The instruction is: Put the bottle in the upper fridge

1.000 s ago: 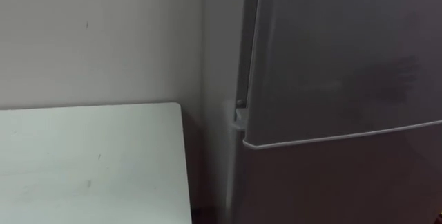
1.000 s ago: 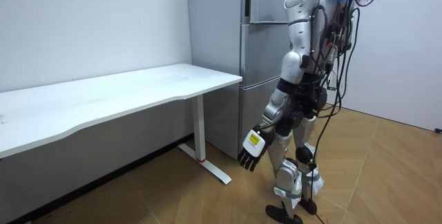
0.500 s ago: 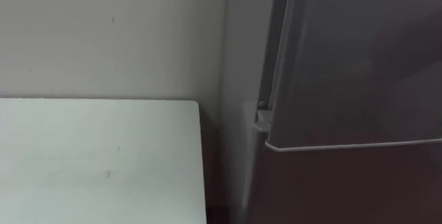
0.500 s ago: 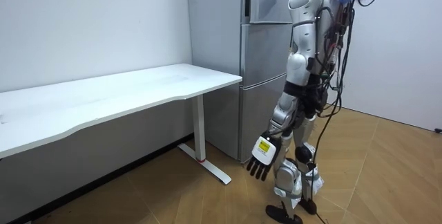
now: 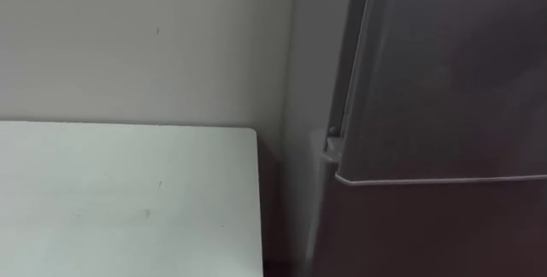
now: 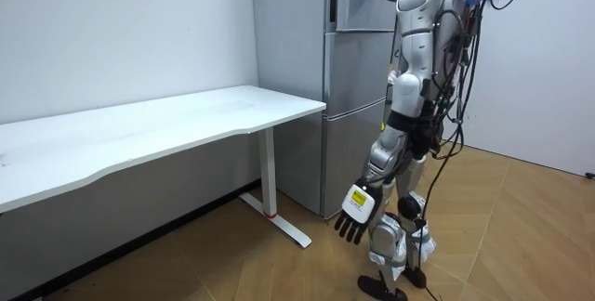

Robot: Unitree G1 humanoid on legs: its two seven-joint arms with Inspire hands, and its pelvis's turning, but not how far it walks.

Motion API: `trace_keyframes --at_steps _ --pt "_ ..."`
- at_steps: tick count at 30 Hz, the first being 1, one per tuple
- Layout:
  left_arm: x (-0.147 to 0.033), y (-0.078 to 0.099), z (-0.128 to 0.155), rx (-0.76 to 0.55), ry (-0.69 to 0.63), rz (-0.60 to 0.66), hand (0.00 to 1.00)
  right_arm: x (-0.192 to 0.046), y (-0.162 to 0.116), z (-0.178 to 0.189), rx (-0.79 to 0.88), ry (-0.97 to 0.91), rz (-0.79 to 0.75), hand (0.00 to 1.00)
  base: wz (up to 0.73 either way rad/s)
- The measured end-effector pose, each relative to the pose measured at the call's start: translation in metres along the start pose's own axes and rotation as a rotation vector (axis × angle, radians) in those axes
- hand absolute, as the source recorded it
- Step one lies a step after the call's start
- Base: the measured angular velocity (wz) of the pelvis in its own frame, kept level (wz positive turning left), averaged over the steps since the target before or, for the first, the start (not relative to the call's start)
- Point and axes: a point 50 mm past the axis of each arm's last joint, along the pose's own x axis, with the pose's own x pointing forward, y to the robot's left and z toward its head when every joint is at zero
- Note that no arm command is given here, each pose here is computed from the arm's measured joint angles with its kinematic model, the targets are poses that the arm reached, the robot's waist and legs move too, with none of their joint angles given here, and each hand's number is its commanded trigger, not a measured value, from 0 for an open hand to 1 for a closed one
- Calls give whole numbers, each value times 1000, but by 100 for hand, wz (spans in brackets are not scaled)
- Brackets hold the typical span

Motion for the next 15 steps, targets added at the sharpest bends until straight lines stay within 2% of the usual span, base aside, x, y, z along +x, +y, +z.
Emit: trace_keyframes --at_steps 6,15 --pt "0 0 -2 9 18 -3 0 -6 17 3 -23 -38 97 0 7" --pt "1 -2 2 23 22 -36 0 -10 44 11 57 -53 214 0 3"
